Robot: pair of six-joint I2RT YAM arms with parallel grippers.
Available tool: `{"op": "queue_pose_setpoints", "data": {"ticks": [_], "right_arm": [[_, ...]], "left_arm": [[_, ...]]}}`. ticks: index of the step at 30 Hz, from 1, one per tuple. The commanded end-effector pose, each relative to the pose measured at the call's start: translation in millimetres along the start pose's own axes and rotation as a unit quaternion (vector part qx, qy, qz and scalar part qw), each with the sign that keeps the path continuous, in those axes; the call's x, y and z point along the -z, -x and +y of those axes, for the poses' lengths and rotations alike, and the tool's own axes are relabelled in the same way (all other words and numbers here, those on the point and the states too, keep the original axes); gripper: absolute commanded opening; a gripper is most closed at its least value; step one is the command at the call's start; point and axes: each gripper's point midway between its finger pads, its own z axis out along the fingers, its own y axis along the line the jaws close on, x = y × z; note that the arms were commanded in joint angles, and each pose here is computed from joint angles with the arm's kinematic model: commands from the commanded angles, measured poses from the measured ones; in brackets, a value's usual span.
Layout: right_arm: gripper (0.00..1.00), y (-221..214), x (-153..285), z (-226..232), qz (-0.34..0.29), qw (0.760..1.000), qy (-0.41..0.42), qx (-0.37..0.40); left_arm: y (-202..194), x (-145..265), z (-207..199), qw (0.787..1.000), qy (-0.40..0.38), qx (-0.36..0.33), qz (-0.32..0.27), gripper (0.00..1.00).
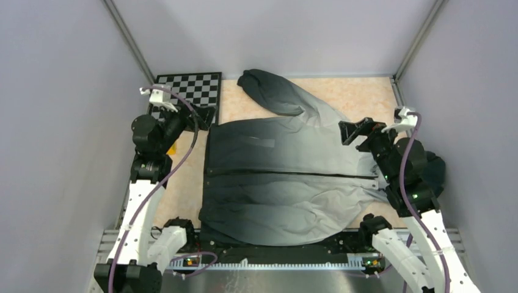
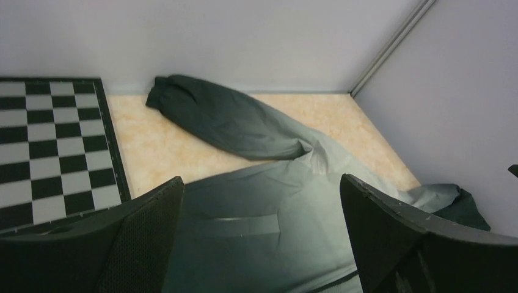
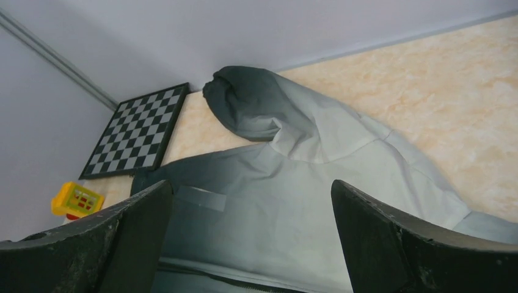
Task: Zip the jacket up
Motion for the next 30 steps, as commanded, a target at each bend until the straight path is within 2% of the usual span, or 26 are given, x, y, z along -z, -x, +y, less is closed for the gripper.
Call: {"op": "queue_pose_setpoints", "data": {"ticks": [1,7,10,13,17,25,30], "right_arm": [[0.99,-9,-11,10,0.019,0.999,0.024,-0.02],[0.99,-40,-33,35,0.085,0.991,0.101,-0.019],[0.99,-69,-47,47,0.125,0.98,0.15,-0.029],[0.99,-99,-59,56,0.167,0.969,0.18,-0.036],[0.99,-142,-67,77,0.219,0.953,0.207,-0.025],[0.96,-198,-63,149,0.278,0.921,0.273,0.002],[0.92,-230,-51,191,0.311,0.897,0.313,0.026]], "left_arm": [[-16,-4,4,0.998,0.006,0.006,0.058,0.99],[-68,2,56,0.979,0.119,0.015,0.166,0.99],[-91,17,89,0.952,0.208,0.016,0.225,0.99],[-103,33,116,0.926,0.282,0.006,0.25,0.99],[-122,41,126,0.92,0.293,0.017,0.26,0.99],[-158,54,170,0.891,0.314,0.121,0.304,0.99],[-179,53,180,0.877,0.306,0.127,0.347,0.99]]}}
